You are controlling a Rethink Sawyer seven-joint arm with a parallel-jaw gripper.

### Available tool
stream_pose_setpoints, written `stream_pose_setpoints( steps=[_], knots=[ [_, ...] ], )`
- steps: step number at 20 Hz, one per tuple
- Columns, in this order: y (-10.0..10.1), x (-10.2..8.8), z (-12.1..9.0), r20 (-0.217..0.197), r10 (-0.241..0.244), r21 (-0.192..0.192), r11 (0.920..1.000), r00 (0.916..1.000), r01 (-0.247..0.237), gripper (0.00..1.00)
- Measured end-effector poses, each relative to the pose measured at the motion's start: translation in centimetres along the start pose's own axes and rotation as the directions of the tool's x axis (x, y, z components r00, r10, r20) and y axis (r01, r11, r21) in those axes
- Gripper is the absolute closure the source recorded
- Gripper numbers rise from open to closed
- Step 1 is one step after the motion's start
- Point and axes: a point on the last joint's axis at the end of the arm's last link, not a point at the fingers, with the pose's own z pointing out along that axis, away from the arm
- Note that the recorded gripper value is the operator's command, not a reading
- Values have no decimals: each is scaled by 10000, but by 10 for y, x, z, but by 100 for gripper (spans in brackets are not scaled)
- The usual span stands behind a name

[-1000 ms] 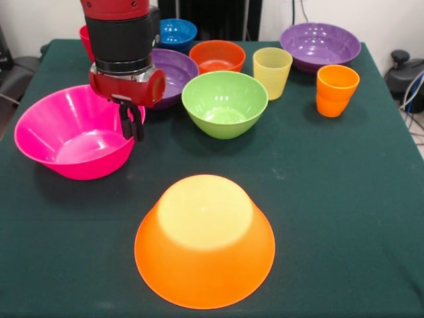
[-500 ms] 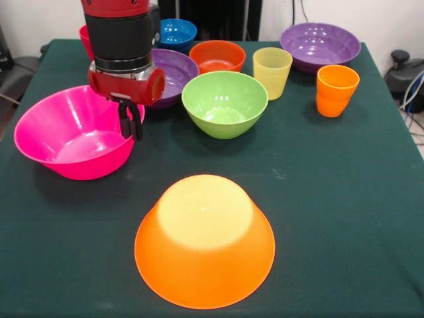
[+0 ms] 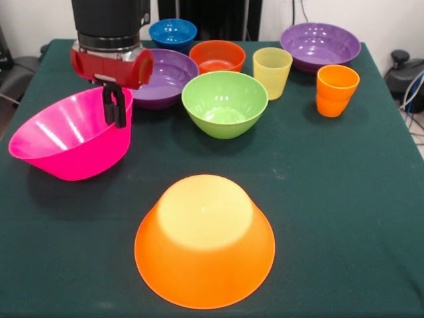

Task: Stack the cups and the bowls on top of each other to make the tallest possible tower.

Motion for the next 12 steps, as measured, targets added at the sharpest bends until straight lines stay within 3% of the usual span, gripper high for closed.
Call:
stream_pose_setpoints(
  steps=[12],
  knots=[
    [13, -2, -9, 72, -237, 67, 9997, 9997, 236, 100]
  ],
)
